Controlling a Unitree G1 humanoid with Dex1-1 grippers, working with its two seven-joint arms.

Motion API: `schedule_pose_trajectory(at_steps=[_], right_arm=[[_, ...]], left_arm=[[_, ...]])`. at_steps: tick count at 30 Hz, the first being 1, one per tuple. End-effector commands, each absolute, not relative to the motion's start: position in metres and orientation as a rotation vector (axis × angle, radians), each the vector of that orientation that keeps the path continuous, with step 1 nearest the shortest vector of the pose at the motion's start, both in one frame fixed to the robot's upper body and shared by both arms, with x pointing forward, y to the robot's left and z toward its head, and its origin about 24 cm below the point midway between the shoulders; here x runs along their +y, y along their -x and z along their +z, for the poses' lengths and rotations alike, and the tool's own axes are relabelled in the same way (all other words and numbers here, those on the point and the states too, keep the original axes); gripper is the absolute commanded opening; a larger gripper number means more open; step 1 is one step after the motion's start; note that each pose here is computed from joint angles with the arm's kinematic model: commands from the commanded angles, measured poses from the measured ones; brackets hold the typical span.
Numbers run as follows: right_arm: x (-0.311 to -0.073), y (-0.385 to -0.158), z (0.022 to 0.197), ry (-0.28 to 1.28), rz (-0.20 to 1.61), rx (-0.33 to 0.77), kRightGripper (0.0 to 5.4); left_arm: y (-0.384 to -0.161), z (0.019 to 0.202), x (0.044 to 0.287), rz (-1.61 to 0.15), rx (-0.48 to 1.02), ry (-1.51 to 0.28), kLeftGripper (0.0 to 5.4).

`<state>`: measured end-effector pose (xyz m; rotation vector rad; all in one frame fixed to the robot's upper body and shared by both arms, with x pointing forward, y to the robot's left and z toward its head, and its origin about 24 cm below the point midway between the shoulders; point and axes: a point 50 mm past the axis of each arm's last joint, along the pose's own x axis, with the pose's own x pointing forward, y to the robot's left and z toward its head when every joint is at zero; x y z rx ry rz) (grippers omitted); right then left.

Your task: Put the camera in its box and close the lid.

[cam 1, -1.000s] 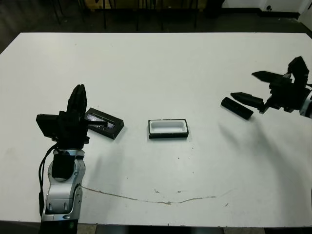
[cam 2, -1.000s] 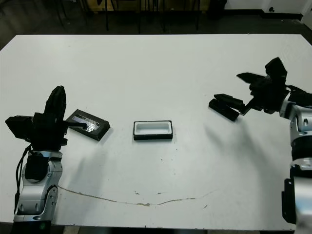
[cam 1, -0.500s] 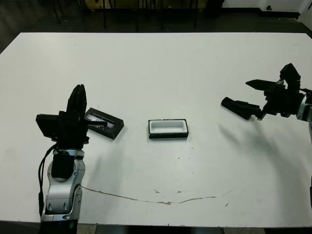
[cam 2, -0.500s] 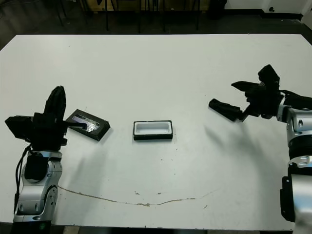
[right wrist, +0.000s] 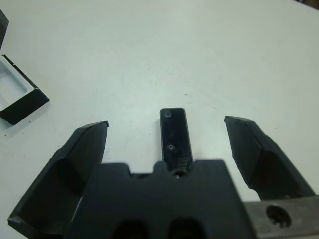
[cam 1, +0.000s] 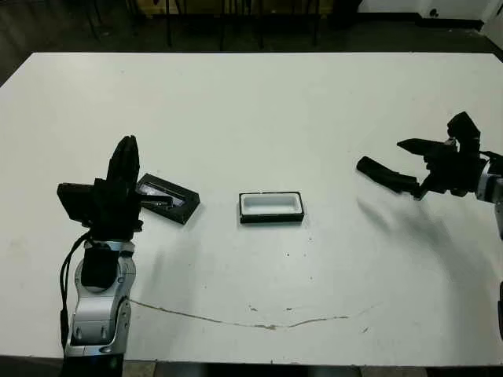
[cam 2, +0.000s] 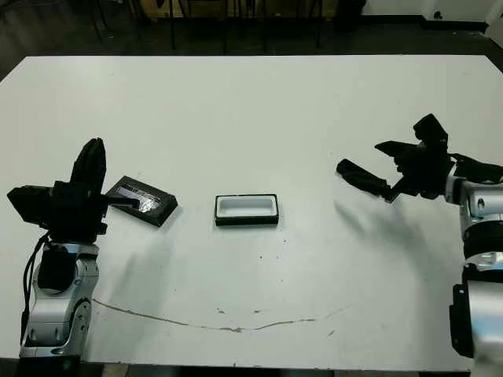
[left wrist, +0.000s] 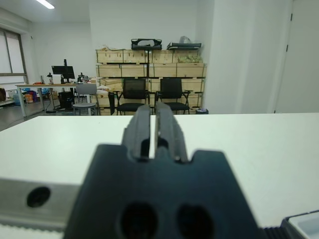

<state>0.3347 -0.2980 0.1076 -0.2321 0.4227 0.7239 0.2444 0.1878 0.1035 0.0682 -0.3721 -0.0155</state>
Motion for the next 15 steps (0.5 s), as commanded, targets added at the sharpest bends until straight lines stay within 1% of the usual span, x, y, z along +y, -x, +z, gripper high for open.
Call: schedule_pose_trajectory(at_steps=[1,8,15], right_arm=[[-0.299,-0.33,0.095,0.213,0.713,0.483,5.39],[-0.297,-0.328,0.087,0.169,0.708,0.509,5.39],[-0.294,-0.326,0.078,0.145,0.71,0.51,5.39]], left_arm=[[-0.243,0.099,0.192,-0.008,-0.339,-0.081,0.0],[-0.243,0.099,0.192,-0.009,-0.332,-0.078,0.0],[-0.243,0.099,0.193,-0.012,-0.334,-0.077,0.0]])
